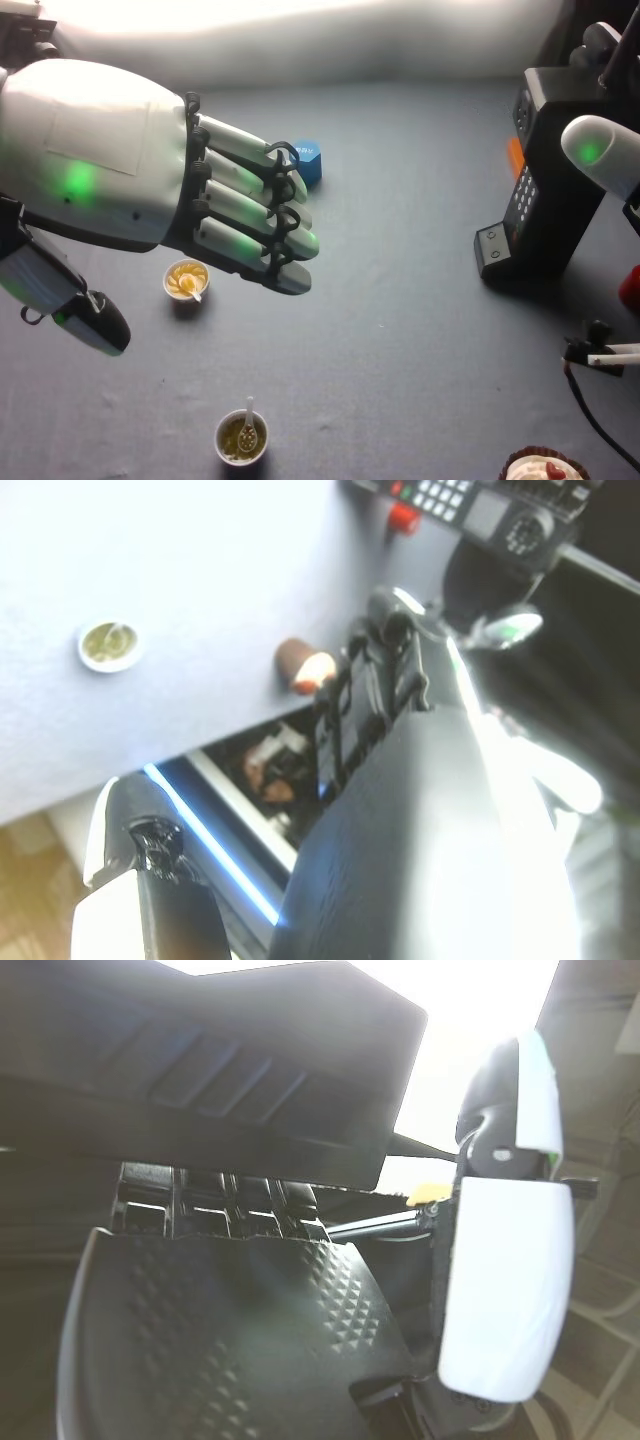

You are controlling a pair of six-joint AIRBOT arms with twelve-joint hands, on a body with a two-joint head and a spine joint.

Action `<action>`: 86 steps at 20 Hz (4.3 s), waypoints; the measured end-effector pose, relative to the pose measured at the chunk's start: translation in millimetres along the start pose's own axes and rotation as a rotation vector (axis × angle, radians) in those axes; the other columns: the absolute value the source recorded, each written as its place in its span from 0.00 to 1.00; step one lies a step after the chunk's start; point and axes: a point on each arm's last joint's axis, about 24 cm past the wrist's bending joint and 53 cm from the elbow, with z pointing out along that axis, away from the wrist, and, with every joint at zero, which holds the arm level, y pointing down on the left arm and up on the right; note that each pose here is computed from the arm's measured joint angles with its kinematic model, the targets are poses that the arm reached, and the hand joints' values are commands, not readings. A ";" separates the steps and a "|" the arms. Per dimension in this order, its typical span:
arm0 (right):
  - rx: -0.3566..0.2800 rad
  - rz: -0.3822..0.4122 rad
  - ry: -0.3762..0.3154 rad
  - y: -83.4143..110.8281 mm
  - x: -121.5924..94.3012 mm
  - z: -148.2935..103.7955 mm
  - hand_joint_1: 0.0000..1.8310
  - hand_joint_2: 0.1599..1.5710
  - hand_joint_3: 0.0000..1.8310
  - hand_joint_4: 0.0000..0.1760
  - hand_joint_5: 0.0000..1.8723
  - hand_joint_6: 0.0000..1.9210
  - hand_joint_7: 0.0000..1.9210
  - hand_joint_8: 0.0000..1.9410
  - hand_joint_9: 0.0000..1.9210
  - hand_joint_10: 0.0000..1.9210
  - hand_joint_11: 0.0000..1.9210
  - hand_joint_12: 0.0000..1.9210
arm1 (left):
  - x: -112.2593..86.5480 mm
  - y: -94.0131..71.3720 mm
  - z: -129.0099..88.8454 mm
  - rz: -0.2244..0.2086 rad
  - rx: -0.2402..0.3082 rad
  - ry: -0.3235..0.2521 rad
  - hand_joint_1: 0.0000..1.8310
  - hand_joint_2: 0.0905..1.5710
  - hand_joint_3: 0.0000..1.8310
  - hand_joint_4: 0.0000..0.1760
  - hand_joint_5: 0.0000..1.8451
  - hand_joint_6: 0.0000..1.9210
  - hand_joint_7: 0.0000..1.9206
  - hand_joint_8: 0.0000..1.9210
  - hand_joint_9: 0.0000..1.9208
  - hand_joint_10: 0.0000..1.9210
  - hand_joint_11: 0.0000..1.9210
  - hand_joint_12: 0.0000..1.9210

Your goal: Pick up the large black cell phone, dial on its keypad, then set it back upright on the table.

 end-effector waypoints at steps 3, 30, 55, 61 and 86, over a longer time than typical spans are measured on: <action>0.000 0.001 0.003 -0.1 0.9 0.1 0.54 0.59 0.01 0.00 0.00 0.00 0.00 0.00 0.00 0.00 0.00 0.00 | -2.1 3.5 0.0 0.000 -0.015 -0.009 0.40 0.64 0.00 0.00 0.12 0.00 0.09 0.00 0.10 0.00 0.00 0.29; -0.003 0.004 0.009 0.6 4.7 0.5 0.81 0.69 0.00 0.00 0.47 0.56 0.47 0.50 0.46 0.61 0.39 0.87 | -3.1 6.9 -0.1 0.004 -0.029 -0.013 0.39 0.66 0.00 0.00 0.13 0.00 0.10 0.00 0.09 0.00 0.00 0.25; -0.261 0.000 0.206 77.0 52.9 3.4 0.81 0.69 0.00 0.00 0.48 0.50 0.48 0.52 0.45 0.63 0.39 0.88 | -33.3 -7.2 -7.8 -0.030 0.029 -0.145 0.63 0.74 0.00 0.31 0.15 0.00 0.40 0.01 0.33 0.36 0.14 0.72; -0.253 0.010 0.199 73.9 53.3 2.3 0.81 0.69 0.00 0.00 0.48 0.50 0.47 0.53 0.45 0.64 0.39 0.88 | -40.4 -7.1 -9.0 -0.051 0.031 -0.176 0.70 0.75 0.00 0.47 0.13 0.00 0.39 0.57 0.29 0.80 0.21 0.92; -0.253 0.054 0.271 74.1 100.7 0.6 0.81 0.72 0.00 0.00 0.46 0.56 0.42 0.61 0.39 0.70 0.34 0.92 | -38.1 22.2 0.6 0.024 -0.094 -0.156 0.71 0.81 0.00 0.66 0.01 0.00 0.32 0.85 0.40 1.00 0.43 1.00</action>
